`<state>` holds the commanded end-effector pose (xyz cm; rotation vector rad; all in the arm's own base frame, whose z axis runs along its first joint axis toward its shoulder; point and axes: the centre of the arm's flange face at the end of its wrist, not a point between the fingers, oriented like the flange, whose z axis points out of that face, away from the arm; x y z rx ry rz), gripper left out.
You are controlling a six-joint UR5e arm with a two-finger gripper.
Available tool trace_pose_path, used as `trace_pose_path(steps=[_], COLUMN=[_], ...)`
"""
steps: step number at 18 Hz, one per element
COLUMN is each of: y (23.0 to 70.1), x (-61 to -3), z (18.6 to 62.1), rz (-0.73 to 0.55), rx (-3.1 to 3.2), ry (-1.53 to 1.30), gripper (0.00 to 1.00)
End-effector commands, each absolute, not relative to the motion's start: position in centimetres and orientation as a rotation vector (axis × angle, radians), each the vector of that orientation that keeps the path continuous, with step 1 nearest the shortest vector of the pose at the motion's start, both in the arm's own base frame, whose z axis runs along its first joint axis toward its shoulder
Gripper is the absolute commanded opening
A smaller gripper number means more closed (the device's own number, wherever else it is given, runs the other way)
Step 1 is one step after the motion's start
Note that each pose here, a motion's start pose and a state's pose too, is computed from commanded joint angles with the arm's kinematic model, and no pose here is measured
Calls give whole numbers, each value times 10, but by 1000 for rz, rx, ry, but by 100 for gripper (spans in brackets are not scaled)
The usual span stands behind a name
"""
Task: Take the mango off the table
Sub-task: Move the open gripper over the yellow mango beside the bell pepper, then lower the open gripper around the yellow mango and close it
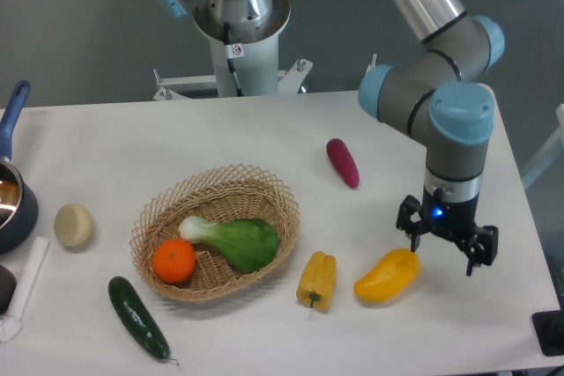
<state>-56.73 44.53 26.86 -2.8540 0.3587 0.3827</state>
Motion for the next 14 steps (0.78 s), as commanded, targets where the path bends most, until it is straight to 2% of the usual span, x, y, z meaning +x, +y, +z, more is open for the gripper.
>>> trace_pose_path(steps=[8,14], y=[453,454], x=[-544,-531], z=[238,223], rz=[294,264], rx=[-2883,-2892], ry=[404,545], gripper=[100,100])
